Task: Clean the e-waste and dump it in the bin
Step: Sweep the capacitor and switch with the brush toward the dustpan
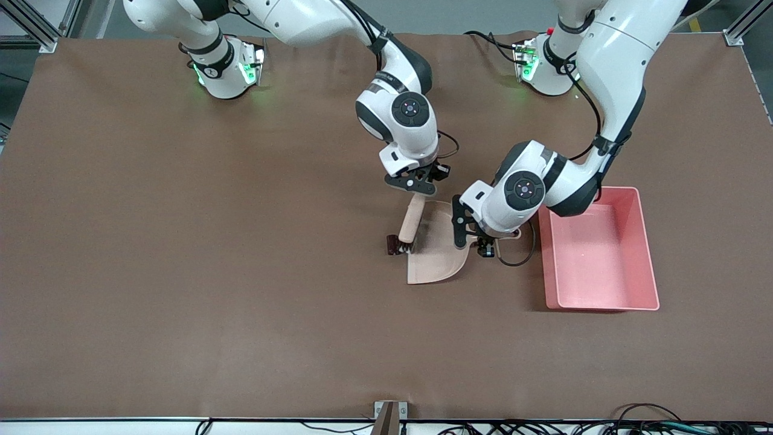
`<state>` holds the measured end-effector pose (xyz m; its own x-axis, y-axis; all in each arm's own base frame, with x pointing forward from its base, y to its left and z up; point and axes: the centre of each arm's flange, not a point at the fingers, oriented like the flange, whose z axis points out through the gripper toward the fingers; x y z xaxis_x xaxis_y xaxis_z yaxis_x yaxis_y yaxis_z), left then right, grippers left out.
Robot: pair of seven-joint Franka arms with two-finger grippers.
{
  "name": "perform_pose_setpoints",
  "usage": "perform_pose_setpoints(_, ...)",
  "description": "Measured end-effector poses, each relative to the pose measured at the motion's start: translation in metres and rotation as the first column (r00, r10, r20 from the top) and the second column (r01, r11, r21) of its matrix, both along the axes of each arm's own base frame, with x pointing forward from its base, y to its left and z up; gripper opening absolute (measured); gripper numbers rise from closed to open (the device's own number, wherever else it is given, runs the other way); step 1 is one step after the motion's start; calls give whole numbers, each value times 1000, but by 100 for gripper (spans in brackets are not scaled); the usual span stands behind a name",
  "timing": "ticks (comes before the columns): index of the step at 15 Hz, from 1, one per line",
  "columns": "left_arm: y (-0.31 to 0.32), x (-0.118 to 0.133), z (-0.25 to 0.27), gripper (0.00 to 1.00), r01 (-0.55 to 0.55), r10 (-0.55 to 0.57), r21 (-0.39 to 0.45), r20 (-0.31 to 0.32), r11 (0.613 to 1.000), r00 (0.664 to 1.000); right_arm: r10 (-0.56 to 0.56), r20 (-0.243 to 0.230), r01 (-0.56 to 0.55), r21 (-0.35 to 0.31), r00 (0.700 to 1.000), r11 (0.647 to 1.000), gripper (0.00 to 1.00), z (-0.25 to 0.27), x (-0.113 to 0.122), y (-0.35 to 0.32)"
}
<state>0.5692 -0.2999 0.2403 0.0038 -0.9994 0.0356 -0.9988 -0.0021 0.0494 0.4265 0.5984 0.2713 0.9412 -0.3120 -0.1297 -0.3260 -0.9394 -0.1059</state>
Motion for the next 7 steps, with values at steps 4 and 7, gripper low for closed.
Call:
perform_pose_setpoints(4,-1,0,1,33,0,0,1,-1,1000,1000,104,-56,-107,-53,993,993,27,-5,26,-32)
perform_pose_setpoints(7,-1,0,1,33,1,-1,1,-1,1000,1000,225,-99,-232,-63,969,971,27,-10,56,-68)
